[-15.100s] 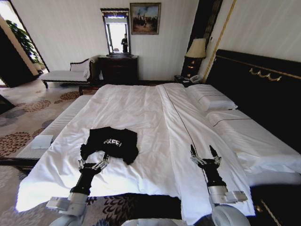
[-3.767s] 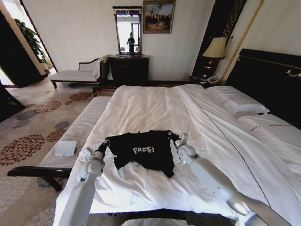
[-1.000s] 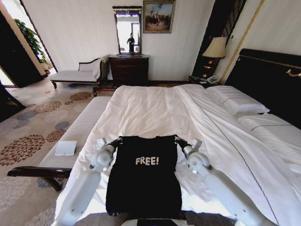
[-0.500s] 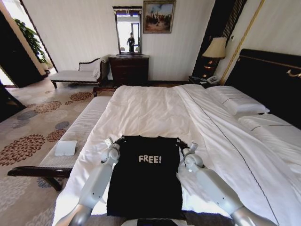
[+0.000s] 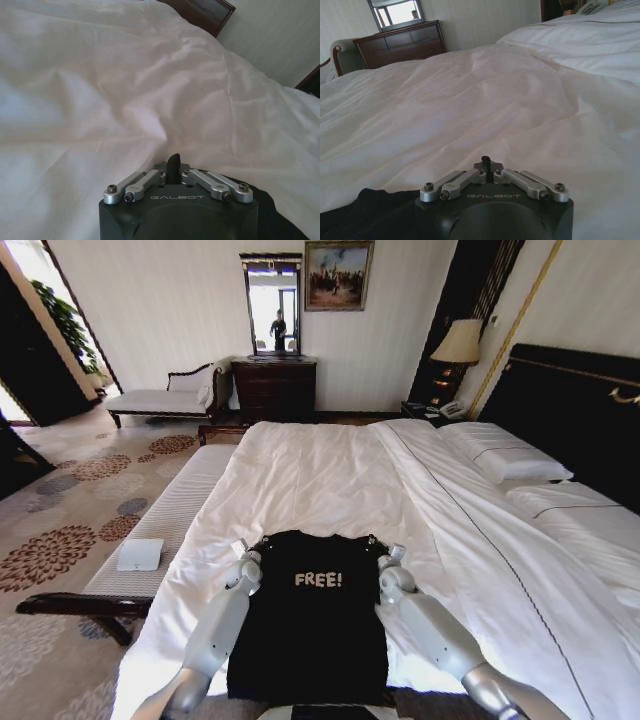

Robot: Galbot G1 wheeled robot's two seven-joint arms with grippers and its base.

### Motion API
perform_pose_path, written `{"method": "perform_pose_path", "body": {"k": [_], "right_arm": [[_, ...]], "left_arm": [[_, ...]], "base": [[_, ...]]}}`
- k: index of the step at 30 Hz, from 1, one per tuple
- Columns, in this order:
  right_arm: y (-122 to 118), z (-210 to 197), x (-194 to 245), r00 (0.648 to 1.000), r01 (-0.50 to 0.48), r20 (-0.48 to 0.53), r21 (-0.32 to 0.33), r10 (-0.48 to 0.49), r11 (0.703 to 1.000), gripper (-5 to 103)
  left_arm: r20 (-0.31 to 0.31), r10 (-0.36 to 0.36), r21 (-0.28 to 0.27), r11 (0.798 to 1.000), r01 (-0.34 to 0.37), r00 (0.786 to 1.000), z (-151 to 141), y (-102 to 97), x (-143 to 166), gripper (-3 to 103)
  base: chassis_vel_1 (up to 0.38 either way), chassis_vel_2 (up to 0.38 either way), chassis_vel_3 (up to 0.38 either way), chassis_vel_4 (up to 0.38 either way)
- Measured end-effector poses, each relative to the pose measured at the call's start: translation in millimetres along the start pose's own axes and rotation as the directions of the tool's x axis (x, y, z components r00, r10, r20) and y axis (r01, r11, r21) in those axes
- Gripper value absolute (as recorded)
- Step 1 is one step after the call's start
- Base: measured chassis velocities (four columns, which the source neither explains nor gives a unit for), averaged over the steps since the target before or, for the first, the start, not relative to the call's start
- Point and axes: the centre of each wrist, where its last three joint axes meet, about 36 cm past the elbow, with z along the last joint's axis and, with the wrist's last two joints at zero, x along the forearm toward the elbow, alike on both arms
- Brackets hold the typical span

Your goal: Fold the clothes on the bed.

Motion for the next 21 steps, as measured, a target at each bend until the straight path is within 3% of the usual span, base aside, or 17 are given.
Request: {"method": "perform_pose_path", "body": {"k": [3,5,8,9,11,12,13,15,18,20,21], "right_arm": [[-1.6,-7.9,11.9,0.999,0.007,0.049,0.005,-0.007,1.000,14],[-2.2,-11.3,16.7,0.998,0.012,0.064,0.001,-0.012,1.000,14],[-6.5,-25.7,40.7,0.992,0.025,0.121,-0.008,-0.024,1.000,30],[-6.5,-25.7,40.7,0.992,0.025,0.121,-0.008,-0.024,1.000,30],[-3.7,-33.9,59.1,0.989,0.043,0.145,-0.026,-0.039,0.999,35],[1.5,-40.9,76.9,0.986,0.074,0.154,-0.050,-0.066,0.996,46],[5.8,-43.5,90.6,0.985,0.100,0.150,-0.063,-0.089,0.993,46],[11.6,-42.3,104.1,0.984,0.128,0.133,-0.079,-0.117,0.989,51],[36.3,-34.6,142.6,0.982,0.190,0.027,-0.148,-0.188,0.971,68],[42.8,-32.0,150.0,0.981,0.193,-0.003,-0.156,-0.195,0.969,68],[57.7,-25.1,165.1,0.977,0.185,-0.078,-0.153,-0.199,0.971,79]], "left_arm": [[0.024,-0.007,0.020,1.000,0.007,1.000,-10.3,-0.7,12.5,27],[0.032,-0.006,0.029,1.000,0.005,0.999,-13.5,-0.9,16.9,27],[0.065,-0.012,0.068,0.998,0.008,0.998,-26.2,7.2,44.4,43],[0.065,-0.012,0.068,0.998,0.008,0.998,-26.2,7.2,44.4,43],[0.076,-0.028,0.086,0.996,0.022,0.997,-28.7,17.2,61.6,48],[0.084,-0.040,0.102,0.994,0.031,0.996,-28.9,25.6,77.2,59],[0.089,-0.049,0.115,0.993,0.039,0.995,-28.1,32.8,91.2,59],[0.095,-0.054,0.123,0.992,0.042,0.994,-27.7,37.4,102.8,65],[0.106,-0.082,0.138,0.988,0.067,0.991,-19.9,52.6,144.4,81],[0.108,-0.092,0.136,0.988,0.077,0.990,-17.1,55.5,153.1,81],[0.109,-0.121,0.129,0.986,0.106,0.987,-9.5,63.0,172.3,92]], "base": [[0.000,0.000,0.000,0.000],[0.000,0.000,0.000,0.000],[0.000,0.000,0.000,0.000],[0.000,0.000,0.000,0.000],[0.000,0.000,0.000,0.000],[0.000,0.000,0.000,0.000],[0.000,0.000,0.000,0.000],[0.000,0.000,0.000,0.000],[0.000,0.000,0.000,0.000],[0.000,0.000,0.000,0.000],[0.000,0.000,0.000,0.000]]}}
